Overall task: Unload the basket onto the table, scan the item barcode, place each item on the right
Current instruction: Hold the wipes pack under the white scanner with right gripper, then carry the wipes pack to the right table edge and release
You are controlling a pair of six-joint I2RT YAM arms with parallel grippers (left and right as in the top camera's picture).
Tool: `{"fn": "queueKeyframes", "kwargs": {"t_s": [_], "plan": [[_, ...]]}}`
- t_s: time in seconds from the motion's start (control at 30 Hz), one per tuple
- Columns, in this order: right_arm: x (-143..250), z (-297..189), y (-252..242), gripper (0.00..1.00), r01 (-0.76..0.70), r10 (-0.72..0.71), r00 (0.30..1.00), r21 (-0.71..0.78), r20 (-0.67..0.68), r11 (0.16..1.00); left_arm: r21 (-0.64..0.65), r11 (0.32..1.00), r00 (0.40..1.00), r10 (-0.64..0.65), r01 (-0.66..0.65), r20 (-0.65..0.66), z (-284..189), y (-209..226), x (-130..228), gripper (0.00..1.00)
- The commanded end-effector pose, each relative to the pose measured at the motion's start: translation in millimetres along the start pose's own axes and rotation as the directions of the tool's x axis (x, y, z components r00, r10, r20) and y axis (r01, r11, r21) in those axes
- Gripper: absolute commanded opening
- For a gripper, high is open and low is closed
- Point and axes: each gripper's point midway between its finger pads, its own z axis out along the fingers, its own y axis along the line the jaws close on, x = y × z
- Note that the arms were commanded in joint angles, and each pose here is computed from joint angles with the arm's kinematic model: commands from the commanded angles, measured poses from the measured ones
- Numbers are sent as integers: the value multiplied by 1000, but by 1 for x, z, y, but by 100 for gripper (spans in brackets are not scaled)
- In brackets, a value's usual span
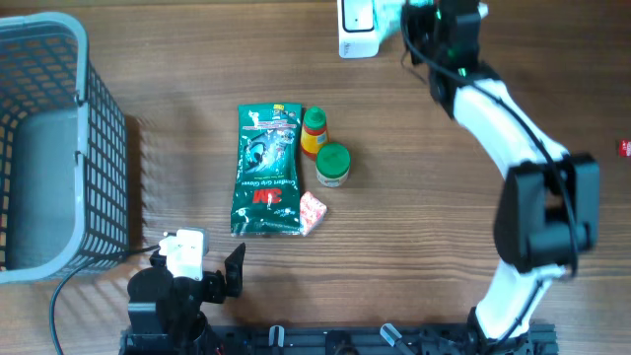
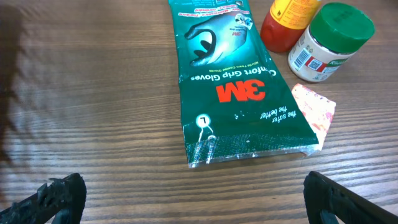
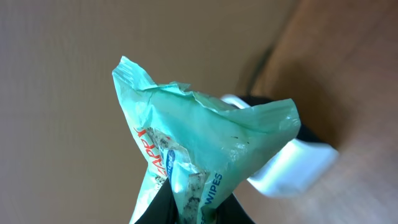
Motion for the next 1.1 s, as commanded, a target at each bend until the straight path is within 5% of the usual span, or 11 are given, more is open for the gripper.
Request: {"fn": "queueKeyframes", "kwargs": {"t_s": [0.0,0.27,0.6,0.77,0.9,1.07], "plan": [[-2,40,18,5,36,-36,999,-17,31,999,7,1000,1000,-8,8,6,0,-1,0,100],[48,88,4,5,63,-62,998,7,-19,998,7,1000,1000,-8,8,6,0,-1,0,100],[42,83,6,5,223,-228,971,76,70,972,7,1000,1000,-8,8,6,0,-1,0,100],[-13,45,17,5,235,-256,960,170,112,957,7,1000,1000,-8,8,6,0,-1,0,100],[-98,-9,0,5,159,-250,939,348,237,924,7,1000,1000,-8,8,6,0,-1,0,100],[-230,-103,-86,5,-75,-349,809,672,473,736,7,1000,1000,-8,8,6,0,-1,0,100]]}}
